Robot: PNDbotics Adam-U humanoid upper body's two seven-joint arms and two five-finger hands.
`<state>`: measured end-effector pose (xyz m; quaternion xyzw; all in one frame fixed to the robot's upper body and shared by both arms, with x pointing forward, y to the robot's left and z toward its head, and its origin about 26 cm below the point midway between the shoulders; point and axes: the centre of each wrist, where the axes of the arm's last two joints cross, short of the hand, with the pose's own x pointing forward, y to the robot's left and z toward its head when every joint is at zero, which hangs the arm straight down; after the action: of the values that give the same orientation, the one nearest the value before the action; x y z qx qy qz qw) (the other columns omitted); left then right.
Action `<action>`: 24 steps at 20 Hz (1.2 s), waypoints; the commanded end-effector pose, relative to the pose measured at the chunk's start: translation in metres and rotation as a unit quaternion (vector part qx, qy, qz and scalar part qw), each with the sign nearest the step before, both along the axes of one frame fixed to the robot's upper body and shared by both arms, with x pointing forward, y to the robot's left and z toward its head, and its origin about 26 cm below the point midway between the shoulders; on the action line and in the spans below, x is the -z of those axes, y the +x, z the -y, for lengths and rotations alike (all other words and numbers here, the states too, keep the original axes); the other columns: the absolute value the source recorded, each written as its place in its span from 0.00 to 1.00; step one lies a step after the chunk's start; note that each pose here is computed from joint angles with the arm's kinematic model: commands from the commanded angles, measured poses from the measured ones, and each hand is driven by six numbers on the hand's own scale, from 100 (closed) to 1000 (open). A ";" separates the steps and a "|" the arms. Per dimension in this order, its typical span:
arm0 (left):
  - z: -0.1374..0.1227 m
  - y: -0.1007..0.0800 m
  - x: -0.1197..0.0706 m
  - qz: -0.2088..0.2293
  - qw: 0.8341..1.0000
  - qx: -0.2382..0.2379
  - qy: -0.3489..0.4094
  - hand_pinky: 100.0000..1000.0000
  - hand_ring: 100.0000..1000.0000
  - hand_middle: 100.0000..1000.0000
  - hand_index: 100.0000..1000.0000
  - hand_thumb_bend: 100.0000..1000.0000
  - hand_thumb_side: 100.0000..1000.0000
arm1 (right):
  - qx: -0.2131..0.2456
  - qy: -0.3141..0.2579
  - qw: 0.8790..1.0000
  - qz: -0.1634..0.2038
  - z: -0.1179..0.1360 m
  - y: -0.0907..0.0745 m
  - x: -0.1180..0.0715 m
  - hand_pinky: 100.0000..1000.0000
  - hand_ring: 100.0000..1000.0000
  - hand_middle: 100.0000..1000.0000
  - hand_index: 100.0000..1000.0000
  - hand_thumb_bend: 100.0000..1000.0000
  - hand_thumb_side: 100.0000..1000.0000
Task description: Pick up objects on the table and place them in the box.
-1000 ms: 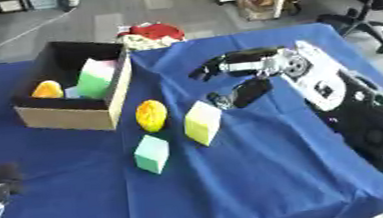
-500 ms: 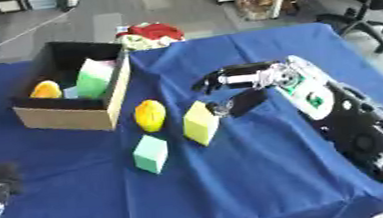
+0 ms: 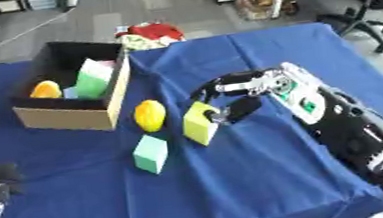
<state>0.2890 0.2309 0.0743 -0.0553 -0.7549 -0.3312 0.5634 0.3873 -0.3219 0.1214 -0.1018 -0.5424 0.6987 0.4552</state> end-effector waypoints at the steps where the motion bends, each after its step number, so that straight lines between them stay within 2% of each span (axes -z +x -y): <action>1: -0.003 0.001 -0.008 0.013 1.000 0.000 0.004 0.71 0.59 0.62 0.79 0.00 0.43 | -0.002 -0.008 1.000 0.012 0.002 0.003 -0.011 0.89 0.85 0.91 0.99 0.00 0.61; 12: -0.002 0.001 -0.008 0.012 1.000 0.001 0.003 0.71 0.59 0.62 0.79 0.00 0.44 | -0.020 -0.055 0.998 -0.001 -0.005 0.007 -0.002 0.89 0.87 0.93 1.00 0.01 0.65; 17: -0.002 0.001 -0.008 0.011 1.000 0.001 0.003 0.71 0.59 0.62 0.79 0.00 0.44 | -0.062 -0.092 0.994 -0.022 -0.008 0.009 -0.001 0.93 0.92 0.97 1.00 0.11 0.65; 20: -0.002 0.001 -0.008 0.011 1.000 0.001 0.002 0.71 0.59 0.62 0.79 0.00 0.44 | -0.092 -0.117 0.988 -0.039 -0.009 0.011 -0.003 0.94 0.94 0.98 1.00 0.15 0.57; 22: -0.003 0.001 -0.008 0.011 1.000 0.001 0.002 0.71 0.59 0.62 0.79 0.00 0.44 | -0.105 -0.129 0.985 -0.043 -0.010 0.011 -0.002 0.95 0.94 0.98 1.00 0.15 0.50; 24: -0.002 0.001 -0.008 0.011 1.000 0.001 0.002 0.71 0.59 0.62 0.80 0.00 0.44 | -0.116 -0.141 0.982 -0.044 -0.010 0.012 0.000 0.96 0.95 0.99 1.00 0.12 0.35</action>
<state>0.2890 0.2309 0.0743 -0.0569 -0.7541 -0.3306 0.5647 0.3982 -0.3056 0.1177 -0.0921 -0.4729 0.7691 0.4201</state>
